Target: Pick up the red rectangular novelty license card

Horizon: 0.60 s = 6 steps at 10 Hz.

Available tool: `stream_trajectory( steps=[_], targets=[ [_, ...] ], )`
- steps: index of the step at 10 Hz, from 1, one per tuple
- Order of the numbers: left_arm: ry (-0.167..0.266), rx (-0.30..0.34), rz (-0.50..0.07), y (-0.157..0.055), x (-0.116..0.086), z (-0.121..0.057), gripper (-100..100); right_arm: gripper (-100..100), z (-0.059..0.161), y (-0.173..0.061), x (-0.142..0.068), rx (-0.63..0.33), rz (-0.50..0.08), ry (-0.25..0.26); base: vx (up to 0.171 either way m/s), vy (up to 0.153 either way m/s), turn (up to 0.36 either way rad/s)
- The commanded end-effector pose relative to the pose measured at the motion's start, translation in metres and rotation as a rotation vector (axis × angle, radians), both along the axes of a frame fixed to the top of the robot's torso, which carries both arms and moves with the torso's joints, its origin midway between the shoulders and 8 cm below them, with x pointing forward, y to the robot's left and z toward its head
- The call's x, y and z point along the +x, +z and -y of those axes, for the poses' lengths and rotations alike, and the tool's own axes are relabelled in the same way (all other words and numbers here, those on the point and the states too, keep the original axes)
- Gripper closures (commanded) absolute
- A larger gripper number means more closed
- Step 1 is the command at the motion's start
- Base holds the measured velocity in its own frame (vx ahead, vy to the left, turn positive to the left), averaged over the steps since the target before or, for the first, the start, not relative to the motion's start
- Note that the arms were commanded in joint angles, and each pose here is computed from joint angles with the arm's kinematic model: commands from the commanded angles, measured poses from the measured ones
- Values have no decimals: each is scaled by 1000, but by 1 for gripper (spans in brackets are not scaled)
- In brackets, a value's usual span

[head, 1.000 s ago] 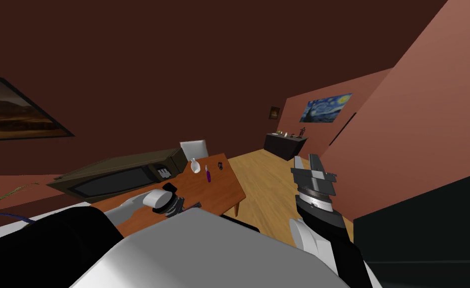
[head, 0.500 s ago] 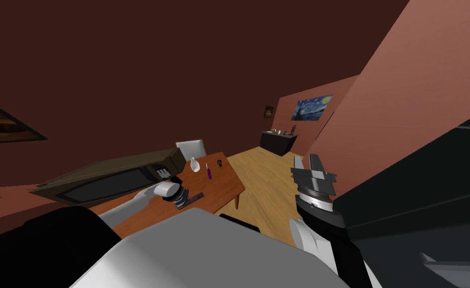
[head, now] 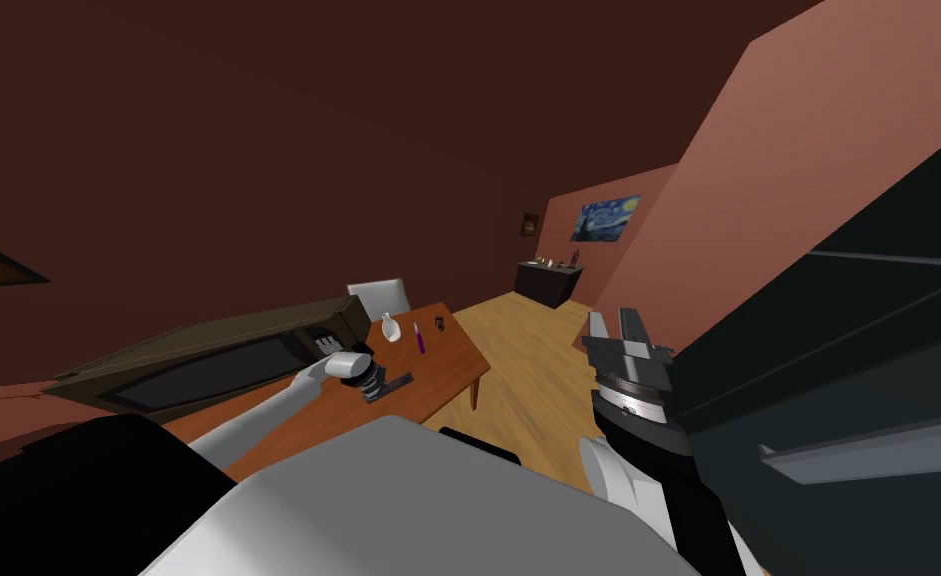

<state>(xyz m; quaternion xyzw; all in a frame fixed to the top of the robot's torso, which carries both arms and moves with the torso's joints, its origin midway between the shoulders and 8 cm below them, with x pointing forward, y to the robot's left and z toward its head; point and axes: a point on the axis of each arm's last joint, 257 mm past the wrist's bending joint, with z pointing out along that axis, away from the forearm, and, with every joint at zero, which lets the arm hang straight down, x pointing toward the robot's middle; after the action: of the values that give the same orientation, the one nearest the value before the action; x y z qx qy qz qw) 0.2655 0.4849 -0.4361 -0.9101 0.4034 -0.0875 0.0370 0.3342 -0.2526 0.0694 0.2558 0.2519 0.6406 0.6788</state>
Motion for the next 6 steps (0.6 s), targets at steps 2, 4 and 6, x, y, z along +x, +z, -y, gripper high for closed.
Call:
stream_trajectory(
  steps=[2, 4, 6],
  targets=[
    [48, 3, -1, 2, 18, -5, 100, 0, 0, 0, 0, 0, 0, 0, -153, 45, -124],
    [50, -2, -12, 3, 21, 1, 100, 0, 0, 0, 0, 0, 0, 0, -82, 41, -51],
    [84, -13, -20, 5, 34, 5, 100, 0, 0, 0, 0, 0, 0, 0, -116, 17, -130]
  ],
)
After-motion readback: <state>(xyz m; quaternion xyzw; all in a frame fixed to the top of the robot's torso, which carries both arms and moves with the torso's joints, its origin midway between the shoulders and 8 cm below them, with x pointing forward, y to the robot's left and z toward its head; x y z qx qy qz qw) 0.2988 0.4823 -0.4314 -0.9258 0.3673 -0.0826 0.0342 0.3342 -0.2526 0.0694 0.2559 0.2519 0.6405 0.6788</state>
